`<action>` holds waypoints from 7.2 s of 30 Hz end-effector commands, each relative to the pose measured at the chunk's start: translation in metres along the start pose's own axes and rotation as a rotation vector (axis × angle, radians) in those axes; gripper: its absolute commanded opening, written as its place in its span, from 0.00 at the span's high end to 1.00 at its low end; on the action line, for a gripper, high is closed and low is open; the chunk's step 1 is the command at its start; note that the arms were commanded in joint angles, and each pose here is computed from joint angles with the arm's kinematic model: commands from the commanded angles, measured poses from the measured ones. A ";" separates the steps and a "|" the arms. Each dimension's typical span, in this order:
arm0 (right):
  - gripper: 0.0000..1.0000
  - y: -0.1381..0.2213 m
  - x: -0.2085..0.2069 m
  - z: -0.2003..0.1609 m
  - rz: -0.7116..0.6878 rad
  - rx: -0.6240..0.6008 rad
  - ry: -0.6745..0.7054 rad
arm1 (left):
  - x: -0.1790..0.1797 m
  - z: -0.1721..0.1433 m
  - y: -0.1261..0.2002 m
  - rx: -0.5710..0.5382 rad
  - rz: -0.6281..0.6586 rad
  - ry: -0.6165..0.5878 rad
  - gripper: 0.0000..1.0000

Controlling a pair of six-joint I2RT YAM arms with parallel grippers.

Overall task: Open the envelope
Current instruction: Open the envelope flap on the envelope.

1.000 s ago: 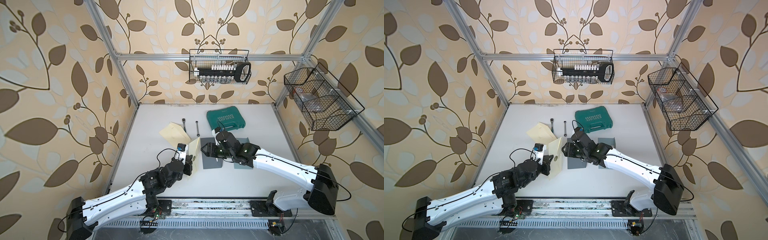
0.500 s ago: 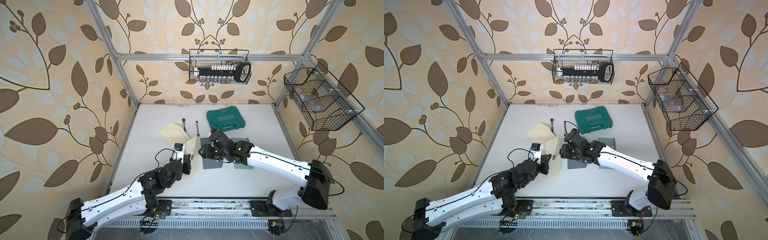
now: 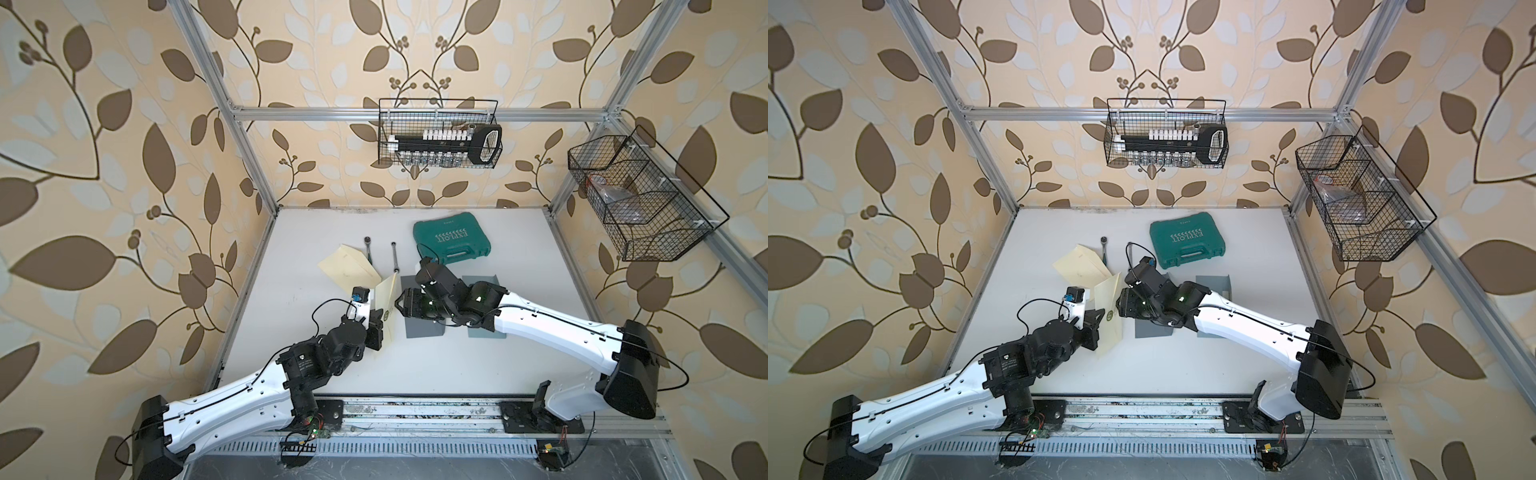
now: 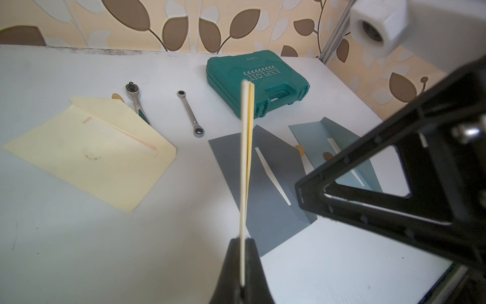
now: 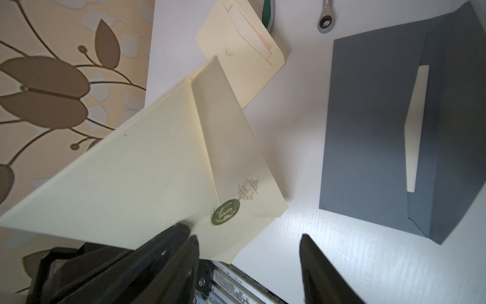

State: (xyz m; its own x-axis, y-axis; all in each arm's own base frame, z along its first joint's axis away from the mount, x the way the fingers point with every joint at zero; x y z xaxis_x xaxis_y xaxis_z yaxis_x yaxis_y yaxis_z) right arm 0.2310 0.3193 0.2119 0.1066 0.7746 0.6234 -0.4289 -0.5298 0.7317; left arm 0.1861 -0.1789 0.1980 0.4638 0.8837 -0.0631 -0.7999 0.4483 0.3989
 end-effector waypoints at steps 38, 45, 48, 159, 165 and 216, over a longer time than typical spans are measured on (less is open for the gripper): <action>0.39 -0.034 0.006 0.009 -0.273 -0.088 -0.021 | -0.012 -0.005 -0.009 0.055 -0.043 -0.056 1.00; 0.39 -0.041 -0.005 0.009 -0.294 -0.052 -0.073 | -0.015 -0.004 -0.011 0.052 -0.053 -0.060 1.00; 0.39 -0.043 -0.009 0.010 -0.286 -0.030 -0.111 | -0.014 -0.005 -0.010 0.052 -0.053 -0.059 1.00; 0.80 -0.060 -0.011 -0.005 -0.226 0.106 -0.089 | -0.020 0.003 -0.007 0.054 -0.090 -0.046 1.00; 0.85 -0.061 -0.010 -0.005 -0.215 0.111 -0.089 | -0.020 0.002 -0.007 0.059 -0.089 -0.049 1.00; 0.93 -0.060 -0.023 -0.003 -0.236 0.124 -0.120 | -0.013 0.001 -0.006 0.073 -0.040 -0.037 1.00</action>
State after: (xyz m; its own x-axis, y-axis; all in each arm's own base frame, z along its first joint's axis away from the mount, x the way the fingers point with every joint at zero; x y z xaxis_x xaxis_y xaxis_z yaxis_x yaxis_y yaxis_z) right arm 0.2539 0.3484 0.1655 0.2683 0.8204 0.5049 -0.2751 -0.4370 0.8563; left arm 0.1837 -0.1928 0.1817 0.5184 0.8540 -0.0443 -0.7354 0.4716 0.4865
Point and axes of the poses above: each gripper's point midway between its finger pads, its own y axis back along the fingers, its own x axis along the line the jaws close on, z = x × y, the point moved 3 cm from there along y, back along the fingers, and after that the axes turned 13 degrees about -y, right-handed, at the moved point
